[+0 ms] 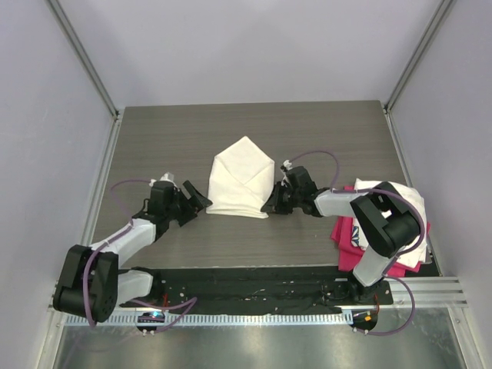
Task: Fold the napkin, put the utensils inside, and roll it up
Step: Fold the napkin, then roll the napkin with the utensil
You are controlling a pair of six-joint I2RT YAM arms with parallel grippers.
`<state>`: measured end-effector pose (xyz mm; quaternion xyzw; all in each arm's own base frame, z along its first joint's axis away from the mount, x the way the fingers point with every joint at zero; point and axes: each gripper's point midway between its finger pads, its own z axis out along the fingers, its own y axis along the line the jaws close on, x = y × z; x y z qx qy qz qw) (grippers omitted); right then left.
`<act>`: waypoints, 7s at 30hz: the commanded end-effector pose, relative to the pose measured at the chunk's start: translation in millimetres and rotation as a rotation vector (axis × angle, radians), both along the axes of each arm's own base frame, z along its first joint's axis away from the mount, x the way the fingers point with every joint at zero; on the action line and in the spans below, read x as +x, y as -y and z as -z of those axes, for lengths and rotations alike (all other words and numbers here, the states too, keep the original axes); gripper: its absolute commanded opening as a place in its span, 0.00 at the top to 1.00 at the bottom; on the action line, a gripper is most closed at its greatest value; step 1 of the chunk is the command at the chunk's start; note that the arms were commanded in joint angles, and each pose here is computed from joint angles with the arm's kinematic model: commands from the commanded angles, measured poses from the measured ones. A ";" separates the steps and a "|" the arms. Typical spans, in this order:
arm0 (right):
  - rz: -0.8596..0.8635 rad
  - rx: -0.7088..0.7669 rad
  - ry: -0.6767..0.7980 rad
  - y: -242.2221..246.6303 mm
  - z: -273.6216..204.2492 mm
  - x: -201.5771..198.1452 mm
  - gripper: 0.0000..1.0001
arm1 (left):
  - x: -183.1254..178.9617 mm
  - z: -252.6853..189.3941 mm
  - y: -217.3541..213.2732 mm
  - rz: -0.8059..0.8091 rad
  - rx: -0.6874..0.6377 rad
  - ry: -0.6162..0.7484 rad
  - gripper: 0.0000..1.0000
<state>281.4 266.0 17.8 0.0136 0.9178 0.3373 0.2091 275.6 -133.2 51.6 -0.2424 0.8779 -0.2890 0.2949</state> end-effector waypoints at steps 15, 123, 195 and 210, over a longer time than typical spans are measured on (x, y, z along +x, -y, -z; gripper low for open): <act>0.034 -0.138 -0.138 27.9 40.7 -36.6 0.92 | 34.5 6.0 20.2 0.065 -0.058 0.119 0.43; -0.511 -0.974 1.062 -88.7 12.7 -1.6 0.79 | 27.2 3.5 27.3 0.282 -0.212 -0.322 0.98; -0.737 -0.173 -0.230 -92.8 30.8 -17.5 0.99 | 62.7 -61.4 34.3 0.048 -0.274 0.358 0.24; -0.729 -0.056 -0.289 -94.9 30.6 -14.9 0.99 | 37.6 -30.1 6.2 0.114 -0.033 0.342 0.32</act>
